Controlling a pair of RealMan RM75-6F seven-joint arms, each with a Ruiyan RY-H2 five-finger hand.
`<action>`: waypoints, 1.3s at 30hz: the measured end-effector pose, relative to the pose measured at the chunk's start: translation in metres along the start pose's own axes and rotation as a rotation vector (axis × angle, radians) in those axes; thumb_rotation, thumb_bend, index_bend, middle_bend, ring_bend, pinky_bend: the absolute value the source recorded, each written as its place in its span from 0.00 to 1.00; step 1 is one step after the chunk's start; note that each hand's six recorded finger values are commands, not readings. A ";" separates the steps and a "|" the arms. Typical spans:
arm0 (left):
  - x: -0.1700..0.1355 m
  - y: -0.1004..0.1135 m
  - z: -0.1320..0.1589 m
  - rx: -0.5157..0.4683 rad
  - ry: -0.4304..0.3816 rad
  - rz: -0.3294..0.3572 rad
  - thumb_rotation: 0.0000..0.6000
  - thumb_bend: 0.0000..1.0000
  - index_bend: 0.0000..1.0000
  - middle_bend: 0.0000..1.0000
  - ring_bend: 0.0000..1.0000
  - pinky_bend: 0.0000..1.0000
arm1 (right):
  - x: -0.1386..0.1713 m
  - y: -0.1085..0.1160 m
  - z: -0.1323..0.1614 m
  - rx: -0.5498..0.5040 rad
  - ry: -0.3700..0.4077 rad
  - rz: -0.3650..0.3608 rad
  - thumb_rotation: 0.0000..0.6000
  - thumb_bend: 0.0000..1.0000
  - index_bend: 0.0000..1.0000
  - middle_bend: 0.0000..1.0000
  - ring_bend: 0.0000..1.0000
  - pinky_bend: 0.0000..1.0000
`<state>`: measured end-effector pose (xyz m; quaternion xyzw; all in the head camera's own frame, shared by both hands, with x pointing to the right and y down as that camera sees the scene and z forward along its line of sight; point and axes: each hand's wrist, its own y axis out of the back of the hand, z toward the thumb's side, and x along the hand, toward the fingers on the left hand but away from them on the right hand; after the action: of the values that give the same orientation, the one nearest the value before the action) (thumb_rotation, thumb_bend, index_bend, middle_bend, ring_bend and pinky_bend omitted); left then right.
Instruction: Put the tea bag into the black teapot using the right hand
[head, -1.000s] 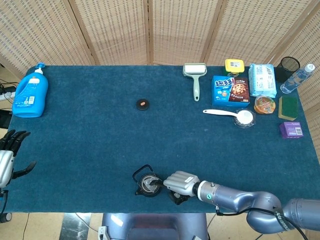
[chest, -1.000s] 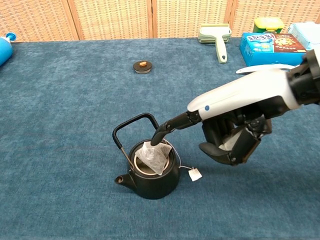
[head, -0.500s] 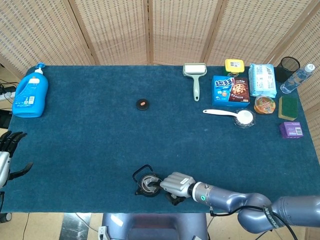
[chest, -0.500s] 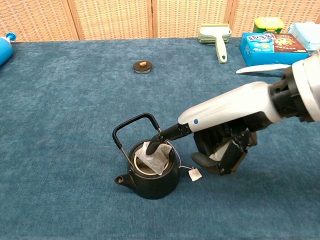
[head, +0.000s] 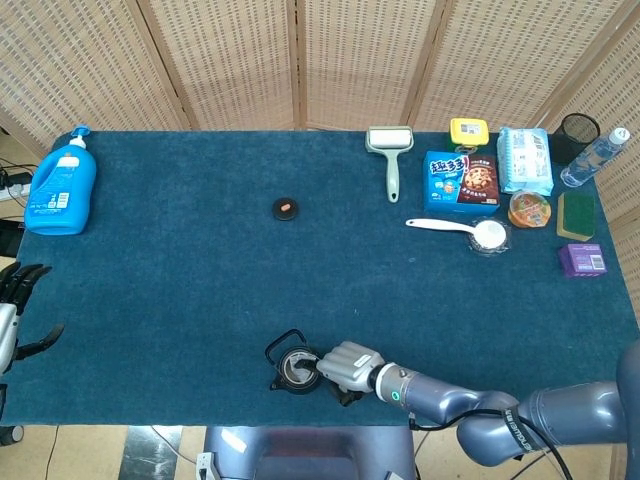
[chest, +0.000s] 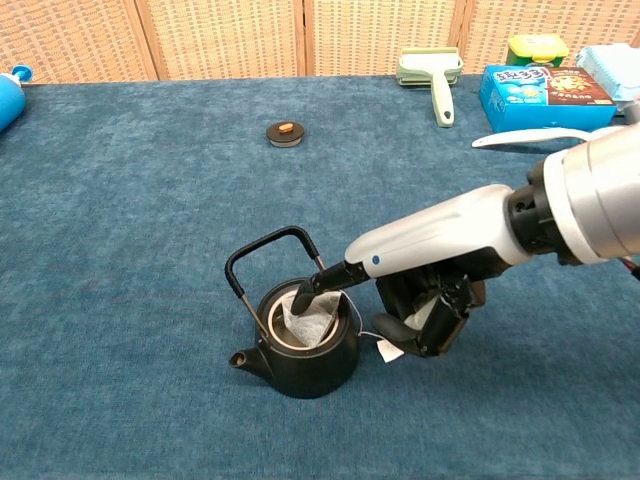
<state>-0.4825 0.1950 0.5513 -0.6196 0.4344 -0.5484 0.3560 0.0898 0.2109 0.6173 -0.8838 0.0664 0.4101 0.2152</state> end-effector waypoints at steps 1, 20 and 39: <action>0.000 0.000 0.000 0.000 0.000 -0.001 1.00 0.28 0.13 0.14 0.06 0.15 | -0.001 -0.001 0.000 0.002 -0.005 0.000 1.00 0.82 0.03 1.00 1.00 1.00; 0.001 -0.002 0.002 -0.010 -0.010 -0.002 1.00 0.28 0.13 0.14 0.06 0.15 | 0.005 -0.004 0.007 0.024 -0.031 -0.002 1.00 0.81 0.03 1.00 1.00 1.00; 0.003 -0.004 0.009 -0.011 -0.025 -0.004 1.00 0.28 0.13 0.14 0.06 0.15 | 0.017 -0.007 0.000 0.013 -0.054 0.000 1.00 0.81 0.02 1.00 1.00 1.00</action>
<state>-0.4733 0.1931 0.5549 -0.6293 0.4316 -0.5388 0.3569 0.1033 0.2183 0.6068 -0.8709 0.0631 0.4336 0.2226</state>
